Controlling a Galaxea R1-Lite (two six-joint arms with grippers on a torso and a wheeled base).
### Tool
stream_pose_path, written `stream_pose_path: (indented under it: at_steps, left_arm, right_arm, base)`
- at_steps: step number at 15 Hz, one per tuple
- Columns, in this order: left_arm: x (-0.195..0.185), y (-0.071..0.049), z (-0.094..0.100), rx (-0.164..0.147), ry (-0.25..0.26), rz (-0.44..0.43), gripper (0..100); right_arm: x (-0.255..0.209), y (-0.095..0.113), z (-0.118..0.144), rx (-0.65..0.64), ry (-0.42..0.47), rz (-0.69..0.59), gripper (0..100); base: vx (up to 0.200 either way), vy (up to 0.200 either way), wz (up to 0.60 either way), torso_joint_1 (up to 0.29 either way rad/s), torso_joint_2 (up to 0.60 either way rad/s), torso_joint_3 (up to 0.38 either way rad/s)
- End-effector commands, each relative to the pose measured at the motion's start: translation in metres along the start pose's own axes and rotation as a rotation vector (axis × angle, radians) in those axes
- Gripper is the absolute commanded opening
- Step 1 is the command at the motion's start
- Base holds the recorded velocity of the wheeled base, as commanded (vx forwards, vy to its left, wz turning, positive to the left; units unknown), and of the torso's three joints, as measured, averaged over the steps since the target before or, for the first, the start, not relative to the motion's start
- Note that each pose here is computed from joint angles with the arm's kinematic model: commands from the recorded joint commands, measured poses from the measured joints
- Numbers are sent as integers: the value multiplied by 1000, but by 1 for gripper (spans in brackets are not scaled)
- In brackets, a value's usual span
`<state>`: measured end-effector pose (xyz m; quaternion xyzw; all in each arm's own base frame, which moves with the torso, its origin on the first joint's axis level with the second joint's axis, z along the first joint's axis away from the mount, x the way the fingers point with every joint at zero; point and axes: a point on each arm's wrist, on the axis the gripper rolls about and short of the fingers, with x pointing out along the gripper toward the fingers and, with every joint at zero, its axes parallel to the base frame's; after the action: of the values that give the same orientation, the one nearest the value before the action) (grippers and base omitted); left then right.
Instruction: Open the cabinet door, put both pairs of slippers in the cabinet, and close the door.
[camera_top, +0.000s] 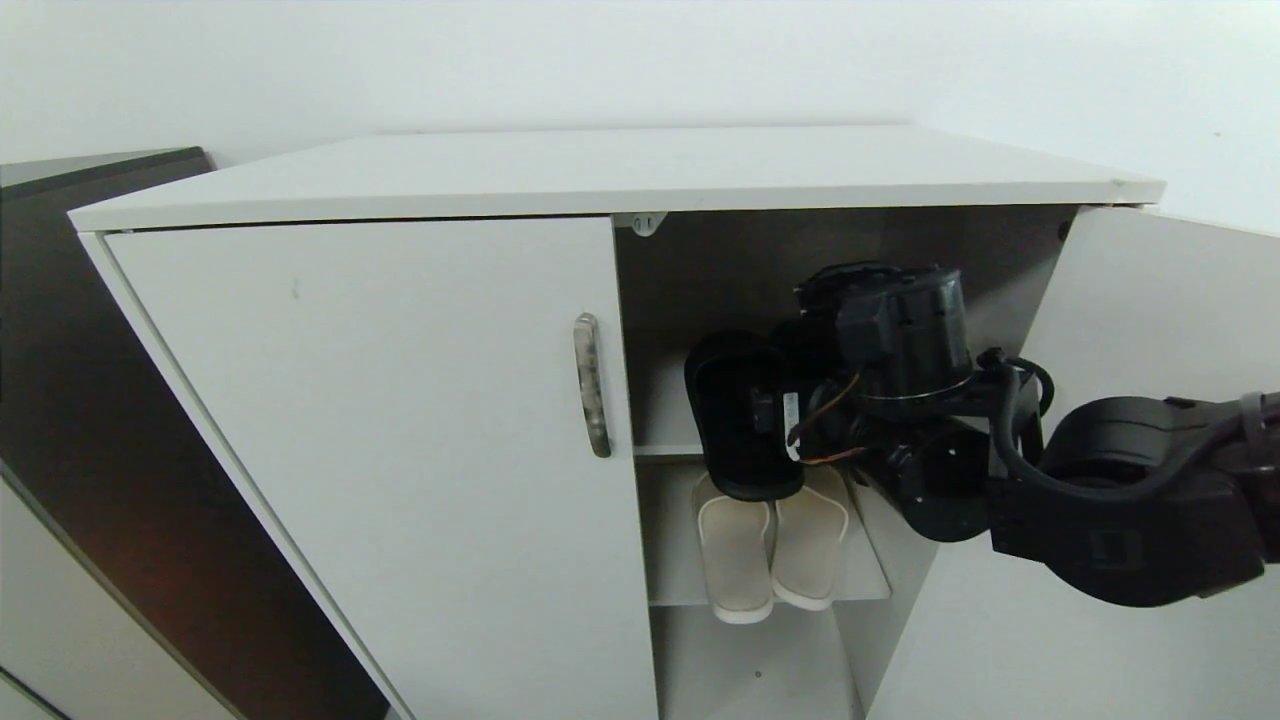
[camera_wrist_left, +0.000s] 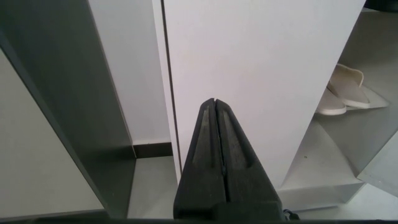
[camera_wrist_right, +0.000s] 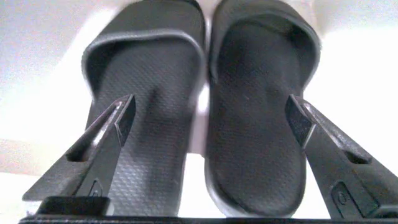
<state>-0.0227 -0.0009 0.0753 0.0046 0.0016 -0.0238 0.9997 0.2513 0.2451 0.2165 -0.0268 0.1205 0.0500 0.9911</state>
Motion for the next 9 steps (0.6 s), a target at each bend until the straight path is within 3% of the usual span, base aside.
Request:
stream_pose_path:
  at_steps: [1, 2, 4, 9]
  left_arm:
    - [0, 0, 0, 0, 0, 0, 0]
    - [0, 0, 0, 0, 0, -1, 0]
    - [0, 0, 0, 3, 0, -1, 0]
    - [0, 0, 0, 3, 0, -1, 0]
  right_arm:
    - [-18, -5, -9, 1, -5, 29, 100]
    - [-25, -6, -17, -3, -11, 49, 0]
    - [-40, -2, -29, -10, -36, 98, 0]
    - [-54, 7, -29, 1, -68, 148, 0]
  base:
    - [0, 0, 0, 0, 0, 0]
    - [0, 0, 0, 0, 0, 0]
    - [0, 0, 0, 0, 0, 0]
    - [0, 0, 0, 0, 0, 0]
